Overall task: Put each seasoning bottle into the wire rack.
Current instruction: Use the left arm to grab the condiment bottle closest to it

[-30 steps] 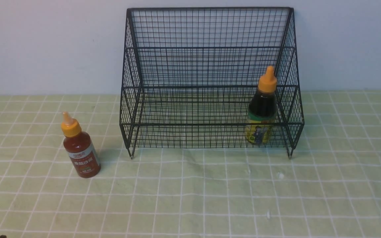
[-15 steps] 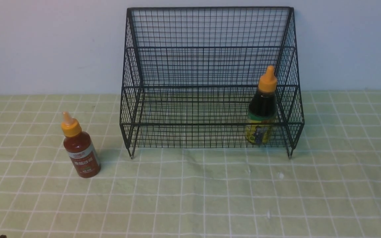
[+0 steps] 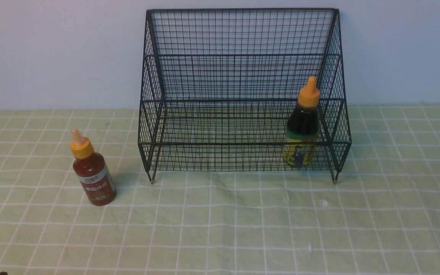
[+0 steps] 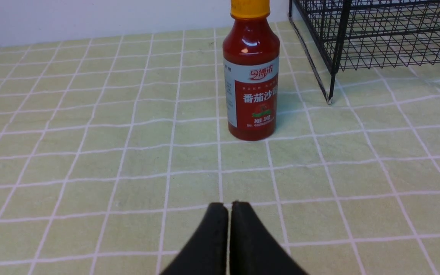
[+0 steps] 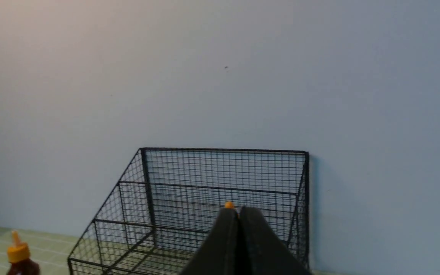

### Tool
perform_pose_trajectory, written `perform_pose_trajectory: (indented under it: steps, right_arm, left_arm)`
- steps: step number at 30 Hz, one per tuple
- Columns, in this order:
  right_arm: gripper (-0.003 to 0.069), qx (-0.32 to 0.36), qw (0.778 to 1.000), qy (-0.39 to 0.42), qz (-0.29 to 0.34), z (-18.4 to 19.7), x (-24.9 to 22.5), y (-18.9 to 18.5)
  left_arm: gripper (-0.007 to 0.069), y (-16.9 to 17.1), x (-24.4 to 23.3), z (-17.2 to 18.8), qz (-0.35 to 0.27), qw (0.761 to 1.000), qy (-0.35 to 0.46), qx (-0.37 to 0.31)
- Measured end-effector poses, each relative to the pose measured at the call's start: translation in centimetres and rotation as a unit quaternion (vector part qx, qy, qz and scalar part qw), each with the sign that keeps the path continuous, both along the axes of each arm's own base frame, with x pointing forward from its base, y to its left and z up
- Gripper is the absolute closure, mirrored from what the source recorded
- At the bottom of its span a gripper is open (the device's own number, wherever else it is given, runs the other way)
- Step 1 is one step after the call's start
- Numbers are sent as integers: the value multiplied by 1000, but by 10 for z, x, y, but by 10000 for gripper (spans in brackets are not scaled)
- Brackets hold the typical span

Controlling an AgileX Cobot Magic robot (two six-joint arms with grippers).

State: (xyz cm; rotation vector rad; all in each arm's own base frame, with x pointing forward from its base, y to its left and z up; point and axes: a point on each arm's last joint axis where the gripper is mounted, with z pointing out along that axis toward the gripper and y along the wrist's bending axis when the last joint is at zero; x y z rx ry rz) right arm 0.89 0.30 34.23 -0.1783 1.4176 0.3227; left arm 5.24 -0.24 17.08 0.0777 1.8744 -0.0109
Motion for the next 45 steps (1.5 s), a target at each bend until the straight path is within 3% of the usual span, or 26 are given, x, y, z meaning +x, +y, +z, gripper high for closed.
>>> perform_pose_trajectory:
  steps: [9, 14, 21, 45]
  right_arm:
    - [671, -56, 995, 22, -82, -27, 15, -1]
    - [671, -71, 980, 106, -153, -86, 37, -4]
    - [671, -80, 963, 201, -162, -163, 45, -5]
    - [671, -68, 970, 169, -160, -161, 45, -4]
  left_arm:
    - [632, 0, 0, 0, 0, 1000, 0, 0]
    - [632, 0, 0, 0, 0, 1000, 0, 0]
    - [632, 0, 0, 0, 0, 1000, 0, 0]
    - [632, 0, 0, 0, 0, 1000, 0, 0]
